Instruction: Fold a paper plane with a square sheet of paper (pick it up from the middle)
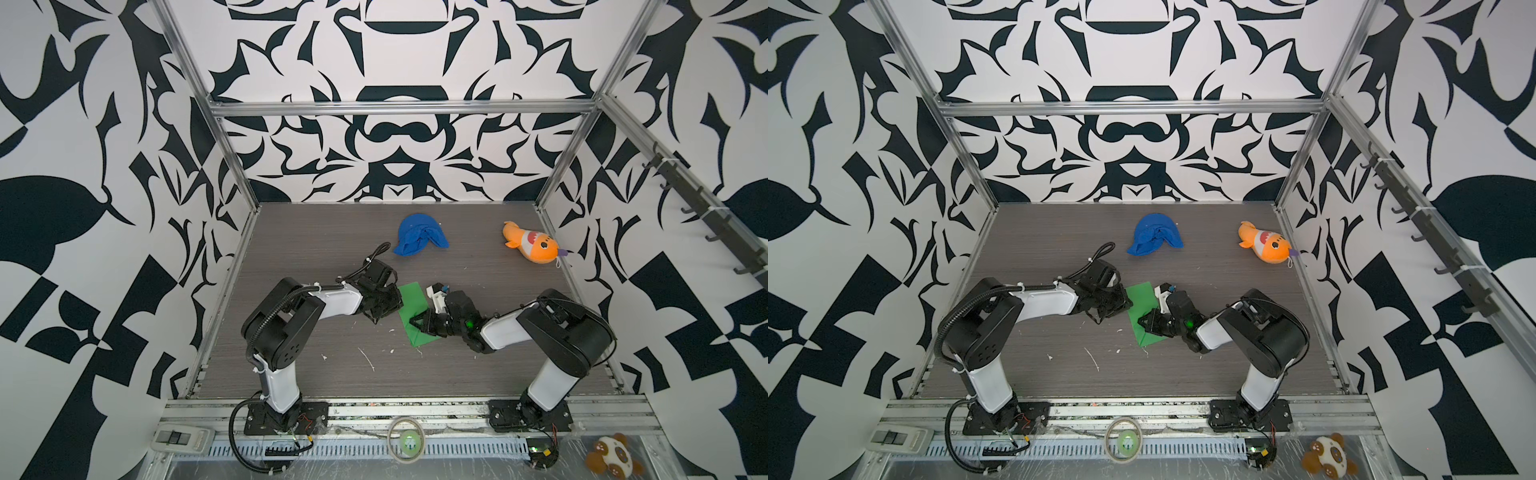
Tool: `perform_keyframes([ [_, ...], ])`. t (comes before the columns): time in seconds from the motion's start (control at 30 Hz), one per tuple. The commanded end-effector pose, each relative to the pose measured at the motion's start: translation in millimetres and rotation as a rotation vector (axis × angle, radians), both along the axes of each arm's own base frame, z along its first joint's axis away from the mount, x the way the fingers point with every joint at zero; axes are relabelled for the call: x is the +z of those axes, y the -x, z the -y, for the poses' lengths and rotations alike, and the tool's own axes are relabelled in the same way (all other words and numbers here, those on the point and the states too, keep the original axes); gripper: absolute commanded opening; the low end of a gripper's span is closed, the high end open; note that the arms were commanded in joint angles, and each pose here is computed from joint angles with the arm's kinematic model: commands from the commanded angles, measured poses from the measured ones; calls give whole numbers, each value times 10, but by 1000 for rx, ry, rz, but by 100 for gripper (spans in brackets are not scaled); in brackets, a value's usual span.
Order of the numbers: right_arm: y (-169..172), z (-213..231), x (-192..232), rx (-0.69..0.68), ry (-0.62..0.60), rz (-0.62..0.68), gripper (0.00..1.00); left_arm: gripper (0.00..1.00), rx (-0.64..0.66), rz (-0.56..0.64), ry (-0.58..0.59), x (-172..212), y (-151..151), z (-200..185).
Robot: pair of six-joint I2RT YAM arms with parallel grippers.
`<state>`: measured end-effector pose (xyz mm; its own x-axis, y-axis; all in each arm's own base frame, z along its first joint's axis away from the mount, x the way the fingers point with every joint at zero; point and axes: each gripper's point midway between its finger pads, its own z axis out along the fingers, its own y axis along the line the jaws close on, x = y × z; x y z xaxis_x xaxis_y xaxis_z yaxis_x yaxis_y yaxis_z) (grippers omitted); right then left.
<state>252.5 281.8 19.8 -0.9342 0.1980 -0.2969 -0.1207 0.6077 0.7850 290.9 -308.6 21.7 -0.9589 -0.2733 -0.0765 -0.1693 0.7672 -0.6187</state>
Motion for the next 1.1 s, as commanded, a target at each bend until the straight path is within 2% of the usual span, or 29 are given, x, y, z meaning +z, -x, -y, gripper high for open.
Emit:
perform_keyframes([
  [0.0,-7,46,-71,-23,22,-5,6,17,26,-128,-167,-482,294,-324],
  [0.23,-6,68,-93,-30,39,-15,7,18,28,-124,-169,-454,281,-324],
  [0.37,14,77,-102,-27,47,-25,16,18,31,-113,-167,-408,265,-330],
  [0.47,22,74,-93,-22,49,-31,23,21,34,-77,-161,-268,206,-326],
  [0.77,22,94,-105,-21,78,-45,31,34,136,-14,-170,65,48,-652],
  [0.93,30,93,-118,-16,83,-54,36,39,142,35,-135,244,31,-657],
  [1.07,36,92,-124,-10,85,-53,43,43,126,70,-99,352,55,-603],
])
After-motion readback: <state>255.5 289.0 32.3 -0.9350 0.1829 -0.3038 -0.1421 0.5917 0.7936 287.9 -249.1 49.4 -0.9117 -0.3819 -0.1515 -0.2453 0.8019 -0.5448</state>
